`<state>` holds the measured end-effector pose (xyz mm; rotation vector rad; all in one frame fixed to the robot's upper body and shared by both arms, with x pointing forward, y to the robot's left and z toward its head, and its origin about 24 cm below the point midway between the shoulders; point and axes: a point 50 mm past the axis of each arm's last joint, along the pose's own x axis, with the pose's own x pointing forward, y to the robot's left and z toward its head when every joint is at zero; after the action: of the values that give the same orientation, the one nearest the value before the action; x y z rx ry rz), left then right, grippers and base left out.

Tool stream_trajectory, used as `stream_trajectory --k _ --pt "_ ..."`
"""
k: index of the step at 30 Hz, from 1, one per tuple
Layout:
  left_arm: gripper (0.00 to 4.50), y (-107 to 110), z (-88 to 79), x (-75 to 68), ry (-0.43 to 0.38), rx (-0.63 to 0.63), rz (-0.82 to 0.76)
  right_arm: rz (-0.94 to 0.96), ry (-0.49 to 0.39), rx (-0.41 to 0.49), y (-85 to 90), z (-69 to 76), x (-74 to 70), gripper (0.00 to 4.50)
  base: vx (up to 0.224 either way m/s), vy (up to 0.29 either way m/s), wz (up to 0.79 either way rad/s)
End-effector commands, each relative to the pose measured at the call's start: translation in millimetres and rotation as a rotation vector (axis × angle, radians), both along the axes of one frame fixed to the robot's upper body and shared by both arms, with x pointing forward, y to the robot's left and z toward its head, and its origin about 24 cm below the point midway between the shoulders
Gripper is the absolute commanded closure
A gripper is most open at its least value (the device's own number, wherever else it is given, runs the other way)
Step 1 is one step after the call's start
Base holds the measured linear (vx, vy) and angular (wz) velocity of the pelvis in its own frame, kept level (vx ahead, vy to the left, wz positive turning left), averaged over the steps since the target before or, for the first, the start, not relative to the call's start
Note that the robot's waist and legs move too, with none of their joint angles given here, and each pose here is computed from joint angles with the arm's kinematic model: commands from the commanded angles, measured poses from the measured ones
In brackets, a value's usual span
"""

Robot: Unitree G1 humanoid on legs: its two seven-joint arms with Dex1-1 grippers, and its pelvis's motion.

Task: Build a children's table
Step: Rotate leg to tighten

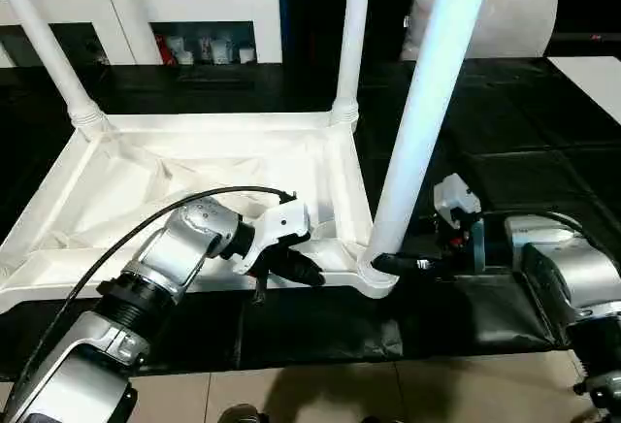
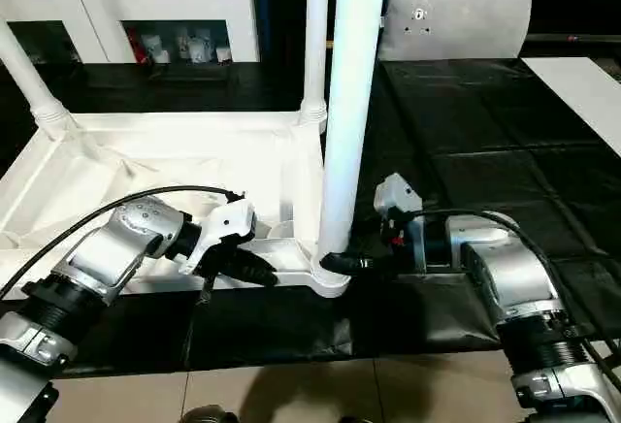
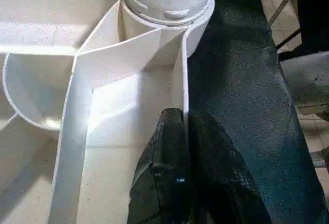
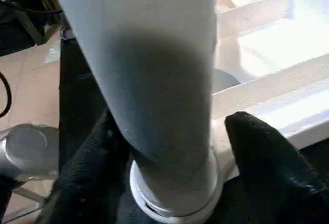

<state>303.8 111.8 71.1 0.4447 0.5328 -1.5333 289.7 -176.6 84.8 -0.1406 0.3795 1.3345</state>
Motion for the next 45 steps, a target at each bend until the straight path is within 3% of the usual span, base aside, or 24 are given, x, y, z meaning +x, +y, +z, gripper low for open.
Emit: stream_trajectory --k 1,10,12,15,18,19,21,23,28,30,33,35,36,45 --pt "4.5 -11.9 5.4 -7.3 -0.002 -0.044 -0.099 0.018 0.003 0.0 1.7 -1.8 -0.6 1.82 0.0 0.0 0.0" --pt "4.5 -11.9 3.3 -9.0 0.018 -0.057 -0.083 0.031 0.029 0.037 5.9 -3.3 -4.3 2.42 0.0 0.0 0.0" --pt "4.5 -15.5 4.5 -10.2 0.051 -0.099 -0.048 -0.007 0.075 0.092 12.8 -1.6 -5.6 2.46 0.0 0.0 0.0" --pt "4.5 -19.2 4.3 -8.7 0.055 -0.108 -0.006 -0.05 0.078 0.08 19.5 -2.6 -3.4 2.49 0.0 0.0 0.0" --pt "4.5 -27.5 4.0 -2.3 0.057 -0.128 0.1 -0.183 0.046 0.035 32.0 -6.1 7.6 2.51 0.0 0.0 0.0" --pt "4.5 -34.9 4.9 3.3 0.046 -0.146 0.179 -0.334 0.05 0.048 39.9 -6.8 19.3 2.51 0.0 0.0 0.0" --pt "4.5 -38.0 5.4 5.6 0.041 -0.152 0.212 -0.393 0.052 0.052 43.6 -7.0 23.8 2.51 0.0 0.0 0.0" --pt "4.5 -46.9 6.6 14.4 0.031 -0.181 0.34 -0.547 0.08 0.042 53.4 -10.0 35.1 2.51 0.0 0.0 0.0" --pt "4.5 -56.3 9.6 25.8 -0.012 -0.199 0.497 -0.64 0.063 0.049 62.0 -12.3 42.1 2.51 0.0 0.0 0.0" --pt "4.5 -57.6 11.2 26.7 -0.023 -0.203 0.506 -0.631 0.042 0.045 63.8 -12.2 41.2 1.96 0.0 0.0 0.0" --pt "4.5 -56.1 11.5 23.5 -0.046 -0.184 0.462 -0.585 0.035 0.058 65.0 -11.1 36.2 1.83 0.0 0.0 0.0" --pt "4.5 -52.4 10.0 21.6 -0.064 -0.161 0.426 -0.549 0.001 0.034 60.8 -10.7 34.5 1.41 0.0 0.0 0.0" --pt "4.5 -52.4 10.0 21.6 -0.064 -0.161 0.426 -0.549 0.001 0.034 60.8 -10.7 34.5 1.41 0.0 0.0 0.0" --pt "4.5 -33.9 5.8 15.7 -0.071 -0.105 0.286 -0.415 -0.056 -0.009 25.0 -3.5 28.0 0.72 0.0 0.0 0.0"
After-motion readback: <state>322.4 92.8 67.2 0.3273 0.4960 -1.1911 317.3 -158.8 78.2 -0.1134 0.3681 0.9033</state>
